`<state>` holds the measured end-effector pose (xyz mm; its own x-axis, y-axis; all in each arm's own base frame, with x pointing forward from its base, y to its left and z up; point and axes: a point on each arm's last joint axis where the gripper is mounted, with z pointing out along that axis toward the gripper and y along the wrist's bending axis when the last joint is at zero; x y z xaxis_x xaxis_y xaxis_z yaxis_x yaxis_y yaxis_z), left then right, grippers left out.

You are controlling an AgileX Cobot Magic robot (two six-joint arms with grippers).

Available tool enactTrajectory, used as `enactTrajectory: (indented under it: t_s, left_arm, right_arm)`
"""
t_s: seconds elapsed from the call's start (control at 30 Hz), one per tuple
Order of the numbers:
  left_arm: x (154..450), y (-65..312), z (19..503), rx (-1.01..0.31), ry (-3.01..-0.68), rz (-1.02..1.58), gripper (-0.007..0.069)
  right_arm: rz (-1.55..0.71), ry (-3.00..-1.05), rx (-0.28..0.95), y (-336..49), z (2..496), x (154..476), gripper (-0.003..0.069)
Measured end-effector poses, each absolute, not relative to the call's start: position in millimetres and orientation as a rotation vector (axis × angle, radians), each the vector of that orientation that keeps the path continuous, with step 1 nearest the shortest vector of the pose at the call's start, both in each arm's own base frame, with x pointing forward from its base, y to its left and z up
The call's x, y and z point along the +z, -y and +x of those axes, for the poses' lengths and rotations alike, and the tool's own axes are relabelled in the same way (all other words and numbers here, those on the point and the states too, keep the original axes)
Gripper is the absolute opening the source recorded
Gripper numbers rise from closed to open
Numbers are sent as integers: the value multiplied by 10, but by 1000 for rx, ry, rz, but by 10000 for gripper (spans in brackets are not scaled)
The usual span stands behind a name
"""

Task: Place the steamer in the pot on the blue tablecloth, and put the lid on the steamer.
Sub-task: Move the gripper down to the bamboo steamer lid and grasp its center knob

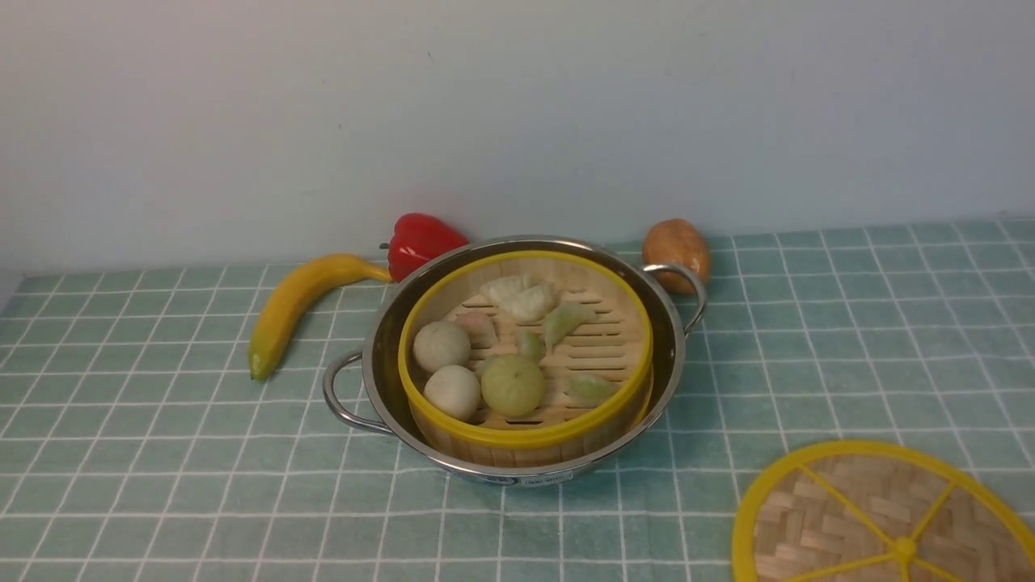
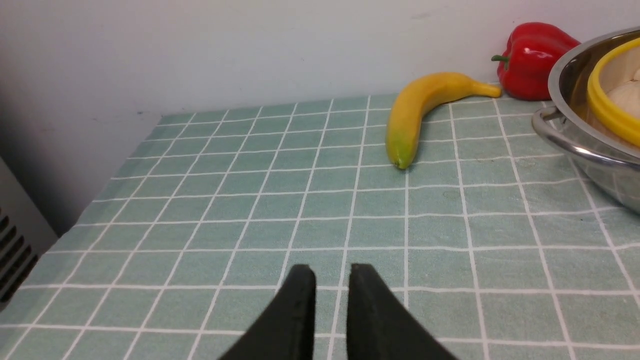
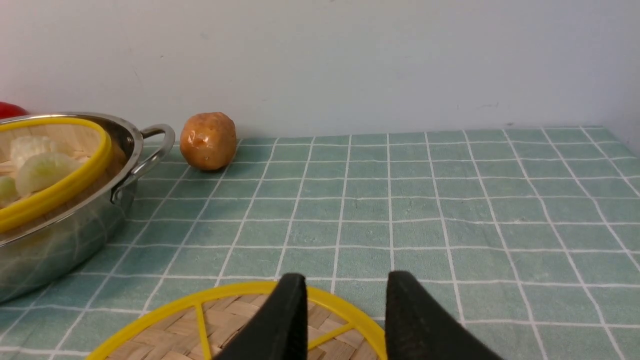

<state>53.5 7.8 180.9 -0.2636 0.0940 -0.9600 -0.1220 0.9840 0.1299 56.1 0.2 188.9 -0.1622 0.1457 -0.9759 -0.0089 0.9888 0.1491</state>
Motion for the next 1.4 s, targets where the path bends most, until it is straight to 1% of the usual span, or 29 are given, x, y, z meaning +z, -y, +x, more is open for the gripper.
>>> enactTrajectory:
  t_s: [0.1, 0.33, 0.5, 0.53, 0.57, 0.63, 0.7, 0.73, 0.77, 0.8, 0.83, 0.87, 0.93, 1.0, 1.03, 1.07, 1.2, 1.27, 1.33, 1.4]
  left_arm:
    - [1809, -78, 535, 206, -1826, -20, 96]
    - [1809, -78, 535, 206, -1826, -20, 126]
    - [1809, -78, 535, 206, -1826, -20, 137]
    - [1809, -78, 535, 206, -1826, -20, 139]
    - [1809, -78, 535, 206, -1826, -20, 139]
    - [1809, -78, 535, 205, -1826, -22, 147]
    - [1809, -78, 535, 205, -1826, -22, 149]
    - [1809, -78, 535, 205, -1826, -22, 149]
    - [1809, -78, 535, 205, -1826, -22, 149]
    - [1809, -78, 535, 206, -1826, -21, 153]
    - [1809, -78, 535, 206, -1826, -21, 158]
    - [1809, -78, 535, 206, -1826, -21, 159]
    - [1809, -79, 535, 208, -1826, -20, 161]
    - [1809, -79, 535, 208, -1827, -20, 169]
    - [1809, -79, 535, 208, -1827, -20, 169]
    - [1809, -79, 535, 208, -1827, -20, 170]
    - [1806, -79, 534, 207, -1829, -20, 174]
    - [1806, -79, 534, 207, -1829, -20, 181]
    - [1806, -79, 534, 207, -1829, -20, 186]
    - [1806, -79, 534, 207, -1829, -20, 191]
  right_arm:
    - [102, -1729, 136, -2, 561, 1889, 243]
    - [102, -1729, 136, -2, 561, 1890, 243]
    - [83, -1626, 163, -21, 568, 1995, 243]
    - [104, -1578, 195, -23, 551, 2137, 243]
    - [112, -1564, 205, -23, 543, 2182, 243]
    - [149, -1489, 260, -19, 470, 2497, 243]
    - [166, -1469, 281, -12, 406, 2730, 243]
    - [169, -1499, 274, -8, 372, 2855, 243]
    - [177, -1530, 239, -6, 352, 2952, 243]
    - [145, -1566, 235, -5, 339, 3028, 243]
    - [167, -1598, 192, -3, 328, 3097, 243]
    - [116, -1641, 194, -2, 315, 3185, 243]
    - [86, -1695, 169, -6, 304, 3374, 243]
    - [83, -1709, 184, -19, 315, 3502, 243]
    - [83, -1709, 184, -19, 315, 3502, 243]
    - [94, -1707, 231, -44, 345, 3599, 243]
    - [121, -1738, 327, -97, 412, 3657, 243]
    - [119, -1812, 378, -143, 474, 3653, 243]
    - [53, -1977, 362, -187, 566, 3579, 243]
    - [-84, -2164, 295, -218, 704, 3474, 243]
